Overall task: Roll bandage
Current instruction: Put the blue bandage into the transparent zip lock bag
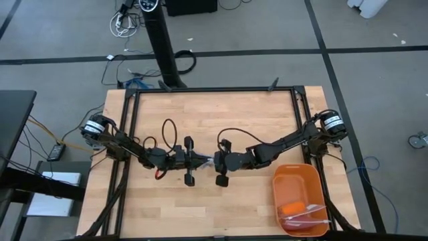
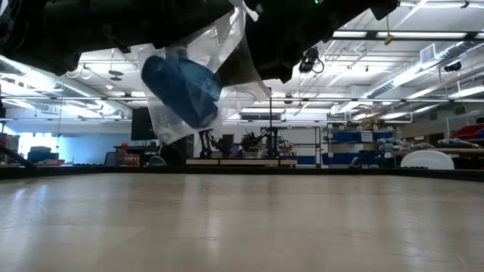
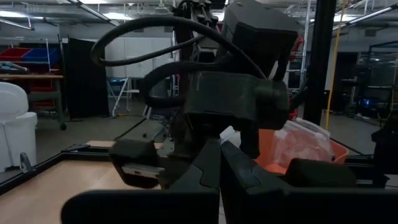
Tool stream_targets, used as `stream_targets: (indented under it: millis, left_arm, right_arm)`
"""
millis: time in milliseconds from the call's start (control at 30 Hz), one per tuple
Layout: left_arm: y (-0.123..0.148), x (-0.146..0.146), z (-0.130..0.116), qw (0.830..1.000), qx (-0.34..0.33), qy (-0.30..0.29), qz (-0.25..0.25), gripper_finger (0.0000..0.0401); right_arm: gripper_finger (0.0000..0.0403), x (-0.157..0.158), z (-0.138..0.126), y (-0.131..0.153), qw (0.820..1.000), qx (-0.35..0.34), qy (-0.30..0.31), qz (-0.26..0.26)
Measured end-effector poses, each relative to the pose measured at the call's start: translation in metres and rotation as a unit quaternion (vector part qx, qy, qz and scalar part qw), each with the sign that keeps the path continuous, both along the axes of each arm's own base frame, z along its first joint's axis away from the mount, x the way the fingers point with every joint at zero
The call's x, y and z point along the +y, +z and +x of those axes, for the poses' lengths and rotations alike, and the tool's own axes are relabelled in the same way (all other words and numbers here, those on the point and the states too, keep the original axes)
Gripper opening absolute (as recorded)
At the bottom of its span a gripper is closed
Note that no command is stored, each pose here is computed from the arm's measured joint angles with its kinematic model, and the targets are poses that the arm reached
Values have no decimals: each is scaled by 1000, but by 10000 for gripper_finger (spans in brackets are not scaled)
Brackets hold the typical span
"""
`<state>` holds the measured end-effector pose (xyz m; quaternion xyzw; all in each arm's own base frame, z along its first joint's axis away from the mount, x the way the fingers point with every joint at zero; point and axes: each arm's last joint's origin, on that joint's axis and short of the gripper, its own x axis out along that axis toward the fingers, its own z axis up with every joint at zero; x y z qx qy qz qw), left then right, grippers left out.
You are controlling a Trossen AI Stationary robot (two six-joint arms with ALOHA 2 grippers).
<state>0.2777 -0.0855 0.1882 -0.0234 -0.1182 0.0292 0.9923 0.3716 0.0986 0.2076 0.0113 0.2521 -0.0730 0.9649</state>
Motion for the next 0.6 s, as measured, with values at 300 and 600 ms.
stream_targets:
  millis: [300, 600]
  left_arm:
    - [1, 1, -1, 1000, -7, 2, -3, 1]
    - [-14, 27, -3, 998, 26, 38, -38, 1]
  right_arm:
    - [95, 8, -14, 14, 1000, 19, 18, 10]
    - [125, 0, -59, 68, 1000, 16, -13, 0]
